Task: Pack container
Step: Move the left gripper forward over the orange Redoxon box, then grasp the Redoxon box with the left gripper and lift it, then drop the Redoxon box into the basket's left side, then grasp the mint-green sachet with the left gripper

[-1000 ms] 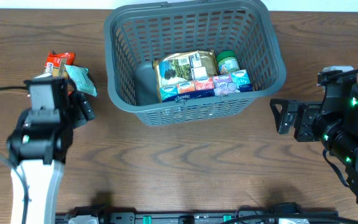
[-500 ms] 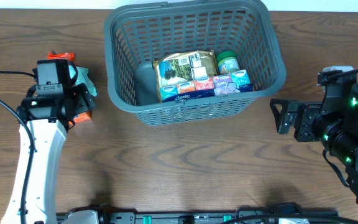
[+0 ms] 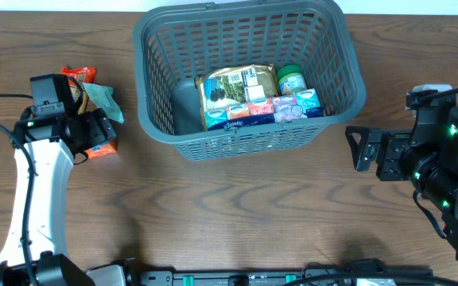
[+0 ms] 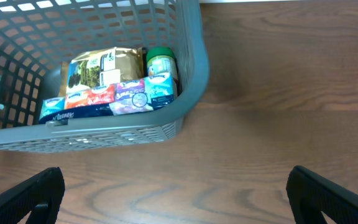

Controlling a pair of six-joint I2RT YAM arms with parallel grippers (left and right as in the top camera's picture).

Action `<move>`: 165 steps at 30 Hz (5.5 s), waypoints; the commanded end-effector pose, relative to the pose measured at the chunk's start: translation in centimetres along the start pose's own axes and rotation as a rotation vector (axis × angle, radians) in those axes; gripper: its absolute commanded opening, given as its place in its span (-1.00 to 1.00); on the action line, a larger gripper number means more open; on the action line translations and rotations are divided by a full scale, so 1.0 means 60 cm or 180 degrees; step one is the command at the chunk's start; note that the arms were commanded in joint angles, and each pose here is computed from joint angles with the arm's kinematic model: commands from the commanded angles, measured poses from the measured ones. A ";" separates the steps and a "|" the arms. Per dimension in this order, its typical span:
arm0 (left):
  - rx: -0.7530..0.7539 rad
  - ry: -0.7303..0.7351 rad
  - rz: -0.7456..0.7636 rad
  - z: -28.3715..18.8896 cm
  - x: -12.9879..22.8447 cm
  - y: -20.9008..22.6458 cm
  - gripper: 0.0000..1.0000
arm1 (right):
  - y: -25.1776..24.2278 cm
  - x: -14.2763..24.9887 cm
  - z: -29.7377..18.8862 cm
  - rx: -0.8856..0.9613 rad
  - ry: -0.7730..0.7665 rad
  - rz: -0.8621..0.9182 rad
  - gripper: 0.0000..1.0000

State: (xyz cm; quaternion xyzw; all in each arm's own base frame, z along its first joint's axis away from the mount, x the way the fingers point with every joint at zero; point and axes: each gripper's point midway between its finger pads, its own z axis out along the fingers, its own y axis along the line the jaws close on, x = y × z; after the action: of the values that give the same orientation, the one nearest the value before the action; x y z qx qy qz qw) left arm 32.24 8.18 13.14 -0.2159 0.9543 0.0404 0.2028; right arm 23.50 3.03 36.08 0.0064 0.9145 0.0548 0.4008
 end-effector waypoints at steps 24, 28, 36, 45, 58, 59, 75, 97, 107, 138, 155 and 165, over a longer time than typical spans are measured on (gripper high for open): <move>0.0083 0.0198 0.0095 0.077 -0.004 -0.020 0.99 | -0.003 0.000 -0.002 0.0010 -0.0008 0.0052 0.99; 0.0023 0.0189 0.0096 0.077 -0.004 -0.014 0.76 | -0.003 0.000 -0.002 0.0010 -0.0008 0.0053 0.99; 0.0016 0.0221 0.0097 0.077 0.000 -0.013 0.37 | -0.003 0.000 -0.002 0.0010 -0.0008 0.0053 0.99; 0.0021 0.0204 0.0097 0.065 -0.008 -0.014 0.17 | -0.003 0.000 -0.002 0.0010 -0.0008 0.0052 0.98; 0.0286 -0.0956 0.0031 -0.189 -0.148 -0.029 0.07 | -0.003 0.000 -0.002 0.0010 -0.0008 0.0053 0.99; 0.0339 -0.1125 0.0040 -0.224 -0.159 -0.034 0.07 | -0.002 0.000 -0.002 0.0009 -0.0007 0.0052 0.99; 0.1780 -0.2130 0.1879 -0.529 -0.076 -0.291 0.08 | -0.003 0.000 -0.002 0.0010 -0.0008 0.0052 0.99; 0.1139 -0.0667 0.3676 -0.270 -0.006 -0.354 0.10 | -0.003 0.000 -0.002 0.0010 -0.0008 0.0052 0.99; 0.1181 -0.1551 0.3221 -0.429 -0.069 -0.335 0.97 | -0.003 0.000 -0.002 0.0010 -0.0008 0.0053 0.98; 0.1102 -0.0058 -0.0192 -0.079 -0.190 -0.059 0.97 | -0.003 0.000 0.000 0.0012 0.0003 0.0053 0.98; 0.0943 0.0861 -0.0166 0.205 -0.128 -0.092 0.97 | -0.003 0.000 0.000 0.0012 0.0003 0.0052 0.98; 0.0564 0.0846 -0.0134 0.258 -0.121 -0.076 0.59 | -0.003 0.000 0.000 0.0012 0.0004 0.0052 0.99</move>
State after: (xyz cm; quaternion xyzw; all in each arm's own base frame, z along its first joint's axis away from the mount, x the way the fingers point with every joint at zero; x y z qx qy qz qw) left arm 46.17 8.71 2.74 -0.2153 0.9663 -0.1009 0.0991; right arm 23.52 3.02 36.05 0.0067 0.9148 0.0547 0.4001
